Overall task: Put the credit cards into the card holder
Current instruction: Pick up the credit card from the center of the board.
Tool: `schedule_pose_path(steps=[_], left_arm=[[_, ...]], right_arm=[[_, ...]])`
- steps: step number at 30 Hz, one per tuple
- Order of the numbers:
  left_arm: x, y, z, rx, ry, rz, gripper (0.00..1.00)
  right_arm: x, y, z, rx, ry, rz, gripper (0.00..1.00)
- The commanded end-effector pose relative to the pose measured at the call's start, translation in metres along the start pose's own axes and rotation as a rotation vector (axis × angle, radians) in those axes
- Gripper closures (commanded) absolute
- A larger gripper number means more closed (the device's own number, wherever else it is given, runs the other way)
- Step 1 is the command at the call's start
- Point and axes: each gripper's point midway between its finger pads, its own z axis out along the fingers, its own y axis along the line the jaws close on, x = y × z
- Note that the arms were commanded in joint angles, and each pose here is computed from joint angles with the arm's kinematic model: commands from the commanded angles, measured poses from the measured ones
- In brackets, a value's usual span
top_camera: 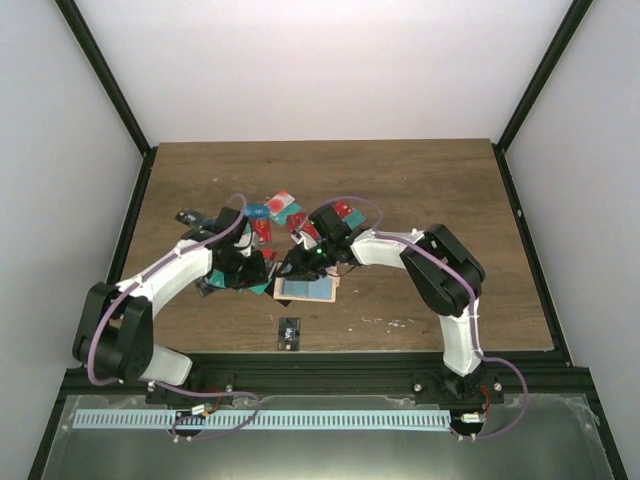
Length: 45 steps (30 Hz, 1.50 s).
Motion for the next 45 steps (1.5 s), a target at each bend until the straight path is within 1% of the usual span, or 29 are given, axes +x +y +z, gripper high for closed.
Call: schedule_pose_path(steps=[1, 4, 7, 13, 17, 21, 26, 31, 36, 40, 45], left_arm=[[0.015, 0.010, -0.007, -0.017, -0.002, 0.012, 0.89], [0.028, 0.014, -0.008, -0.007, 0.003, 0.009, 0.83], [0.044, 0.014, -0.004, 0.028, 0.035, 0.013, 0.78], [0.072, 0.014, 0.010, 0.056, 0.092, 0.027, 0.73], [0.088, 0.010, 0.024, 0.066, 0.131, 0.054, 0.69], [0.086, 0.004, 0.029, 0.065, 0.102, 0.082, 0.65], [0.072, 0.002, 0.034, 0.056, 0.051, 0.083, 0.65], [0.072, 0.000, 0.045, 0.063, 0.058, 0.096, 0.65], [0.068, -0.013, 0.050, 0.105, 0.048, 0.133, 0.65], [0.071, -0.016, 0.062, 0.098, 0.081, 0.167, 0.65], [0.085, -0.019, 0.071, 0.082, 0.130, 0.204, 0.66]], right_arm=[[-0.008, 0.041, -0.015, -0.068, -0.012, -0.118, 0.60], [-0.004, 0.051, -0.029, -0.061, -0.034, -0.152, 0.59], [0.007, 0.051, -0.042, -0.039, -0.061, -0.151, 0.57], [0.049, 0.025, -0.059, -0.004, -0.076, -0.030, 0.54], [0.082, 0.007, -0.061, 0.013, -0.073, 0.050, 0.51], [0.115, 0.002, -0.054, 0.039, -0.046, 0.079, 0.47], [0.145, -0.009, -0.051, 0.064, -0.044, 0.129, 0.42], [0.171, -0.013, -0.050, 0.037, -0.058, 0.167, 0.38], [0.190, -0.019, -0.042, 0.043, -0.046, 0.189, 0.35], [0.197, -0.023, -0.042, 0.046, -0.057, 0.201, 0.35], [0.202, -0.024, -0.040, 0.048, -0.096, 0.249, 0.33]])
